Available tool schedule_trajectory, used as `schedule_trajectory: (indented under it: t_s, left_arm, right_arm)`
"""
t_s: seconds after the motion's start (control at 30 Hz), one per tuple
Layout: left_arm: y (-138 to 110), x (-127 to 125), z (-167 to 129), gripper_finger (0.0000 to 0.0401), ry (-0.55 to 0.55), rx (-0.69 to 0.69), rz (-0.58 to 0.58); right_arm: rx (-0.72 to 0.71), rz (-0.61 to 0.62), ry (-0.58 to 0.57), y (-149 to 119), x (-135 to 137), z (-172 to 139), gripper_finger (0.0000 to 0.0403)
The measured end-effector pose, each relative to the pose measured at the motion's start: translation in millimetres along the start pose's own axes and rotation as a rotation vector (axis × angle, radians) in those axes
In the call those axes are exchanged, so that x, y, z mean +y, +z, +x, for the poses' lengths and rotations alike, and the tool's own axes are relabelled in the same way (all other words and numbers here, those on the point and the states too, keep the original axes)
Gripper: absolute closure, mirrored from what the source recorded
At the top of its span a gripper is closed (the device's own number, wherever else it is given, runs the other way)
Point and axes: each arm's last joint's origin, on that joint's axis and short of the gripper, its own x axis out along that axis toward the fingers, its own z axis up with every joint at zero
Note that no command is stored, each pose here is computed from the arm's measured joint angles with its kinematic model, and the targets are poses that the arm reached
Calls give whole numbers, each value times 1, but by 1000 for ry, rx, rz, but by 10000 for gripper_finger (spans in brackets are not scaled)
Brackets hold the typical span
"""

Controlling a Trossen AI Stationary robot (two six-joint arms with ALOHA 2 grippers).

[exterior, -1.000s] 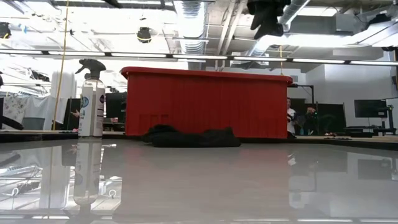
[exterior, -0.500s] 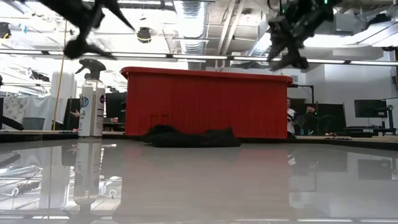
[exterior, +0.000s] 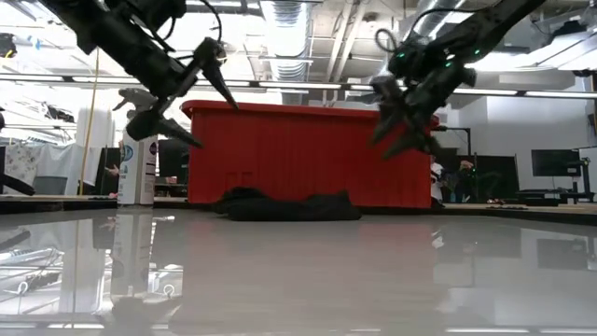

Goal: Fold Laundry from Bin
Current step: Put all the folded clothes into the red organizer bin

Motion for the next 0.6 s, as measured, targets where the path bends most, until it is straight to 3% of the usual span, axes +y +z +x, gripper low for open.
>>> schedule_trajectory:
  t_s: [0.17,0.33,0.6]
  left_arm:
    - [-5,3,21,19,22,43,-15]
    - [-12,6,39,19,28,113,-20]
    - [-20,18,61,19,108,143,-19]
  right_arm:
    - [63,-58,5,-12,9,41,207]
    - [67,-38,39,-16,10,74,207]
    - [77,-64,-16,-22,-1,113,207]
